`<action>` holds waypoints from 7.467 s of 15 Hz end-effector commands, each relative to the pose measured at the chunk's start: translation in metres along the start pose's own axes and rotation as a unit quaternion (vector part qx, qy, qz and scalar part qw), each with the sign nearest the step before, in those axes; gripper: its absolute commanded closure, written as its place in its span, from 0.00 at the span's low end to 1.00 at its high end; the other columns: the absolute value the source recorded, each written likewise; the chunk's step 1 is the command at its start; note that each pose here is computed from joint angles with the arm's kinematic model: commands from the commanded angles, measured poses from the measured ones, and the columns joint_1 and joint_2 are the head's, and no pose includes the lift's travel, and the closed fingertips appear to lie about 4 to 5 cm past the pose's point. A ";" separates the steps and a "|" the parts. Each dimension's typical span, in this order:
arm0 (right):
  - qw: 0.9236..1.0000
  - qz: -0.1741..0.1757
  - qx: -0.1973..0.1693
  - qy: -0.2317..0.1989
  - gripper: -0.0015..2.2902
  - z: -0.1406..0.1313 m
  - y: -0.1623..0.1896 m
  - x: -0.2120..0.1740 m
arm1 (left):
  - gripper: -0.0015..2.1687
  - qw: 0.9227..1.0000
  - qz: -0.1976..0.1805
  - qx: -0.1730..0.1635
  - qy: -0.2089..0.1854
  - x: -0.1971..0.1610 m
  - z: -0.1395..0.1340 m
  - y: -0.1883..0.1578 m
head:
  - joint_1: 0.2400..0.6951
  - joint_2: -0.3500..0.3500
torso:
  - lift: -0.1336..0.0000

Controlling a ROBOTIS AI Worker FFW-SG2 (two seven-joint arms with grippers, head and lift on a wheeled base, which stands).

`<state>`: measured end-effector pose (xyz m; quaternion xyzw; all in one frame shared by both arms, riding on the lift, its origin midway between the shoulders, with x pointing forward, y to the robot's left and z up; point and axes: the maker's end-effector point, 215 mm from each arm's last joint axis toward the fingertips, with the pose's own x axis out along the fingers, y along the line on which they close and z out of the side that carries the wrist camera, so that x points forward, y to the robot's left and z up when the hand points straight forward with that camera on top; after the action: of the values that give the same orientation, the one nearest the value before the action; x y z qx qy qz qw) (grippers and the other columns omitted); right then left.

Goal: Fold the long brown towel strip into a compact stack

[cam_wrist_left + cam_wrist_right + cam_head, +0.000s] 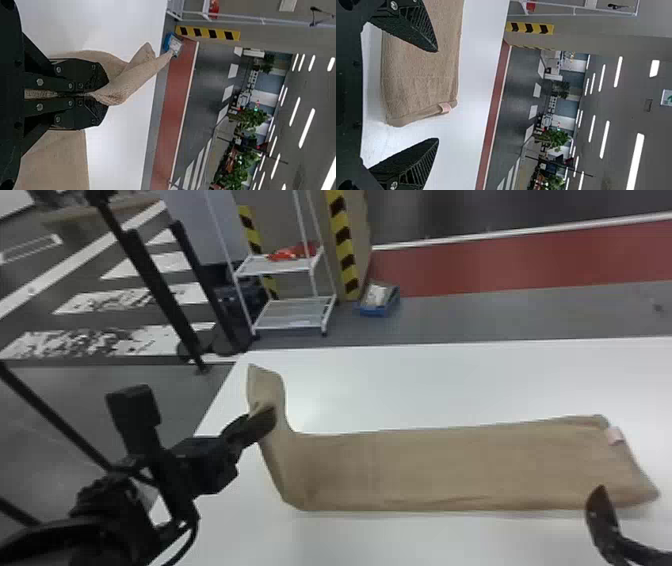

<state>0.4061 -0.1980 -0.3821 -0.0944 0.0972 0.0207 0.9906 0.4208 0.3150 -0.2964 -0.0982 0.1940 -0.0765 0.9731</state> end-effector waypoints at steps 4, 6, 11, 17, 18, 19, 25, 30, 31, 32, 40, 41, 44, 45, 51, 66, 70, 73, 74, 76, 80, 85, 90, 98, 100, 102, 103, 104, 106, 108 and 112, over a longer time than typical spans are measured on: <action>0.999 -0.037 0.008 0.010 0.04 -0.010 -0.044 0.000 | 0.99 0.990 -0.056 0.121 0.035 0.041 -0.033 -0.181 | 1.00 0.46 | 0.09; 0.999 -0.036 0.010 0.010 0.04 -0.010 -0.045 0.001 | 0.99 0.985 -0.064 0.156 0.037 0.058 -0.051 -0.222 | 1.00 0.35 | 0.09; 0.999 -0.031 0.012 0.008 0.04 -0.009 -0.043 0.002 | 0.00 0.966 -0.051 0.246 0.069 0.090 -0.119 -0.269 | 1.00 0.15 | 0.09; 1.000 -0.021 0.015 0.005 0.04 -0.007 -0.032 0.004 | 0.02 0.966 -0.050 0.246 0.062 0.086 -0.119 -0.275 | 1.00 0.08 | 0.09; 1.000 -0.018 0.016 0.004 0.04 -0.006 -0.029 0.005 | 0.02 0.968 -0.043 0.239 0.055 0.081 -0.112 -0.270 | 1.00 0.08 | 0.09; 1.000 -0.013 0.015 0.003 0.04 -0.005 -0.024 0.005 | 0.02 0.972 -0.031 0.231 0.039 0.077 -0.100 -0.259 | 1.00 0.09 | 0.09; 0.996 0.080 0.007 0.031 0.04 -0.018 0.067 0.040 | 0.02 0.979 0.044 0.161 -0.114 0.032 -0.036 -0.145 | 1.00 0.35 | 0.09; 0.990 0.126 -0.015 0.063 0.04 -0.039 0.111 0.061 | 0.01 0.960 0.102 0.104 -0.240 -0.001 -0.024 -0.057 | 1.00 0.70 | 0.09; 0.989 0.125 -0.017 0.072 0.04 -0.046 0.110 0.060 | 0.01 0.961 0.103 0.098 -0.238 0.004 -0.032 -0.046 | 1.00 0.74 | 0.09; 0.989 0.123 -0.019 0.077 0.04 -0.052 0.108 0.060 | 0.01 0.963 0.100 0.092 -0.232 0.010 -0.040 -0.040 | 1.00 0.77 | 0.09; 0.991 0.112 -0.019 0.076 0.15 -0.059 0.096 0.060 | 0.02 0.972 0.085 0.064 -0.209 0.020 -0.065 -0.023 | 1.00 0.80 | 0.09; 0.991 0.110 -0.020 0.077 0.18 -0.061 0.095 0.061 | 0.02 0.972 0.084 0.064 -0.209 0.021 -0.065 -0.024 | 1.00 0.81 | 0.09; 0.991 0.111 -0.019 0.079 0.29 -0.062 0.094 0.060 | 0.02 0.973 0.080 0.064 -0.207 0.021 -0.068 -0.025 | 1.00 0.80 | 0.09; 0.991 0.110 -0.019 0.079 0.29 -0.062 0.093 0.061 | 0.02 0.974 0.079 0.064 -0.204 0.022 -0.070 -0.025 | 1.00 0.80 | 0.09; 0.991 0.110 -0.016 0.076 0.34 -0.061 0.094 0.060 | 0.02 0.975 0.079 0.057 -0.198 0.022 -0.079 -0.021 | 1.00 0.80 | 0.09; 0.993 0.120 0.001 0.025 0.58 0.004 0.099 0.064 | 0.02 0.975 0.088 0.051 -0.197 0.022 -0.081 -0.008 | 1.00 0.82 | 0.09; 0.997 0.077 0.016 -0.002 0.58 0.048 0.039 0.077 | 0.02 0.975 0.088 0.048 -0.198 0.021 -0.081 -0.004 | 1.00 0.84 | 0.09; 0.998 0.058 0.029 0.028 0.58 0.019 0.013 0.092 | 0.02 0.976 0.078 0.040 -0.198 0.034 -0.082 -0.009 | 1.00 0.75 | 0.09; 0.996 0.069 0.036 0.032 0.58 0.019 0.017 0.096 | 0.02 0.976 0.076 0.039 -0.198 0.036 -0.081 -0.010 | 1.00 0.73 | 0.09; 0.996 0.064 0.061 0.010 0.58 0.049 -0.007 0.097 | 0.02 0.977 0.076 0.038 -0.197 0.034 -0.082 -0.010 | 1.00 0.69 | 0.09; 0.996 0.042 0.069 0.045 0.58 0.036 -0.043 0.113 | 0.02 0.977 0.076 0.037 -0.194 0.035 -0.086 -0.010 | 1.00 0.64 | 0.09; 0.994 0.032 0.077 0.076 0.01 0.005 -0.057 0.120 | 0.02 0.978 0.072 0.036 -0.193 0.039 -0.087 -0.014 | 1.00 0.58 | 0.09; 0.988 0.025 0.090 0.119 0.03 -0.023 -0.084 0.114 | 0.02 0.978 0.067 0.036 -0.192 0.040 -0.087 -0.018 | 1.00 0.53 | 0.09; 0.987 0.037 0.099 0.122 0.06 -0.059 -0.087 0.135 | 0.02 0.979 0.057 0.035 -0.191 0.049 -0.087 -0.028 | 1.00 0.47 | 0.09; 0.986 0.042 0.100 0.129 0.11 -0.074 -0.082 0.138 | 0.02 0.980 0.056 0.035 -0.189 0.051 -0.088 -0.028 | 1.00 0.46 | 0.09; 0.985 0.044 0.100 0.130 0.19 -0.083 -0.079 0.142 | 0.02 0.980 0.055 0.035 -0.190 0.052 -0.087 -0.028 | 1.00 0.46 | 0.09; 0.985 0.053 0.102 0.128 0.27 -0.083 -0.074 0.142 | 0.02 0.980 0.055 0.035 -0.190 0.053 -0.087 -0.028 | 1.00 0.46 | 0.09; 0.987 0.052 0.102 0.115 0.36 -0.076 -0.074 0.144 | 0.02 0.980 0.055 0.034 -0.188 0.053 -0.089 -0.028 | 1.00 0.46 | 0.09; 0.988 0.057 0.109 0.096 0.60 -0.068 -0.070 0.143 | 0.02 0.980 0.056 0.034 -0.189 0.053 -0.089 -0.027 | 1.00 0.47 | 0.09; 0.988 0.057 0.109 0.090 0.67 -0.064 -0.070 0.142 | 0.02 0.980 0.057 0.034 -0.187 0.053 -0.091 -0.026 | 1.00 0.48 | 0.09; 0.989 0.055 0.109 0.086 0.74 -0.060 -0.073 0.142 | 0.02 0.981 0.057 0.031 -0.184 0.053 -0.095 -0.024 | 1.00 0.48 | 0.09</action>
<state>0.5378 -0.2762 -0.4569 0.0184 0.1910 0.0574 0.9797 0.4297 0.2660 -0.3953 -0.0677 0.0131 -0.0077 0.9976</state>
